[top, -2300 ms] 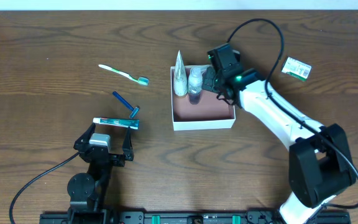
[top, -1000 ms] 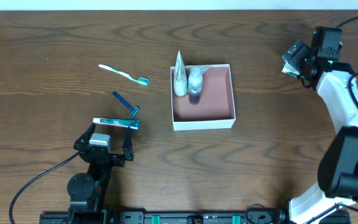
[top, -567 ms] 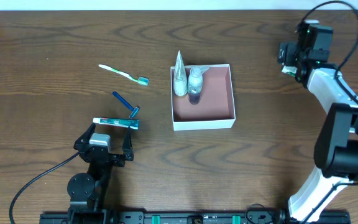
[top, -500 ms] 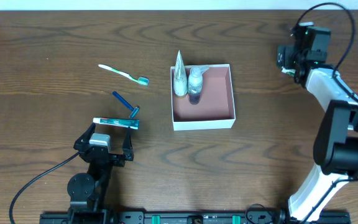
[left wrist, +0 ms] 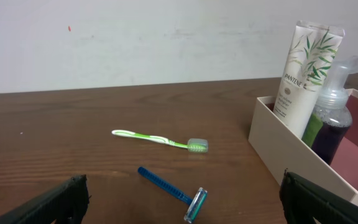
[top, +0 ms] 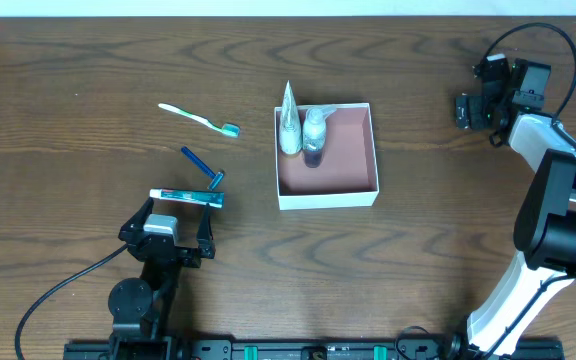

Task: Pack container
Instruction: 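Raise the right gripper out of the box toward the soap box, then lower the right gripper onto the green-white soap box and grasp it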

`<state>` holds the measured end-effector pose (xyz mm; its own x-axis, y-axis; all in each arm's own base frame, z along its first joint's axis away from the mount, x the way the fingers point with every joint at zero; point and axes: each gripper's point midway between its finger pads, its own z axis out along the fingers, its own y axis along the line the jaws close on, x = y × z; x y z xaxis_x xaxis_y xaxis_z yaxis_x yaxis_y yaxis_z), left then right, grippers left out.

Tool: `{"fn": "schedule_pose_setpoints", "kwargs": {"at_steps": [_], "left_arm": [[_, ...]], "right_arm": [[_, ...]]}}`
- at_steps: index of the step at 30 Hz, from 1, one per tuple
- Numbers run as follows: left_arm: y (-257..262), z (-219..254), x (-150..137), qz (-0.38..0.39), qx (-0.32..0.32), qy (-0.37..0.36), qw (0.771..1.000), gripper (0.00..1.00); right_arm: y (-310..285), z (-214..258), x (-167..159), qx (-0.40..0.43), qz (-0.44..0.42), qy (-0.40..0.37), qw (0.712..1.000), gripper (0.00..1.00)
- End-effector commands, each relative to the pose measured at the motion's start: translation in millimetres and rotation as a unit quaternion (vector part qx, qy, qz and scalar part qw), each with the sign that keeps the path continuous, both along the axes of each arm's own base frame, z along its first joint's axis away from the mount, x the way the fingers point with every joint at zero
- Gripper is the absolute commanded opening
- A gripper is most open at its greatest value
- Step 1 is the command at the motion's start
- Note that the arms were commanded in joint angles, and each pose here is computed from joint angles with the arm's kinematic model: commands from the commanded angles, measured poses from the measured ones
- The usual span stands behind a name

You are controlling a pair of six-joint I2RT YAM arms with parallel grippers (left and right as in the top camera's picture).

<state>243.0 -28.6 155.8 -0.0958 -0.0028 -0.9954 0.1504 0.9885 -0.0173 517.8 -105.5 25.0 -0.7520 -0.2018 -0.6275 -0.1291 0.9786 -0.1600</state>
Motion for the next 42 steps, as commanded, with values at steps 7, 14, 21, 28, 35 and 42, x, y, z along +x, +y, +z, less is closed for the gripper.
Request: {"fn": "schedule_pose_setpoints", "kwargs": {"at_steps": [7, 14, 21, 28, 35, 42], "left_arm": [[-1.4, -15.8, -0.8, -0.005, 0.007, 0.022, 1.000, 0.98], [-1.4, -15.8, -0.8, -0.005, 0.007, 0.022, 1.000, 0.98], [-1.4, -15.8, -0.8, -0.005, 0.007, 0.022, 1.000, 0.98], [-1.4, -15.8, -0.8, -0.005, 0.007, 0.022, 1.000, 0.98], [-1.4, -15.8, -0.8, -0.005, 0.007, 0.022, 1.000, 0.98], [-1.5, -15.8, -0.8, -0.005, 0.007, 0.022, 1.000, 0.98]], "right_arm": [[17.6, -36.3, -12.8, 0.058, 0.014, 0.045, 0.997, 0.99], [14.8, -42.8, -18.7, 0.110, -0.071, 0.061, 0.989, 0.99], [24.3, -56.2, -42.2, 0.171, -0.149, 0.118, 0.967, 0.88], [46.2, -72.6, -85.5, 0.229, -0.257, 0.217, 0.914, 0.85], [79.8, -79.1, -123.0, 0.246, -0.336, 0.298, 0.859, 0.99], [76.4, -81.2, -120.4, 0.210, -0.401, 0.272, 0.849, 0.99]]}}
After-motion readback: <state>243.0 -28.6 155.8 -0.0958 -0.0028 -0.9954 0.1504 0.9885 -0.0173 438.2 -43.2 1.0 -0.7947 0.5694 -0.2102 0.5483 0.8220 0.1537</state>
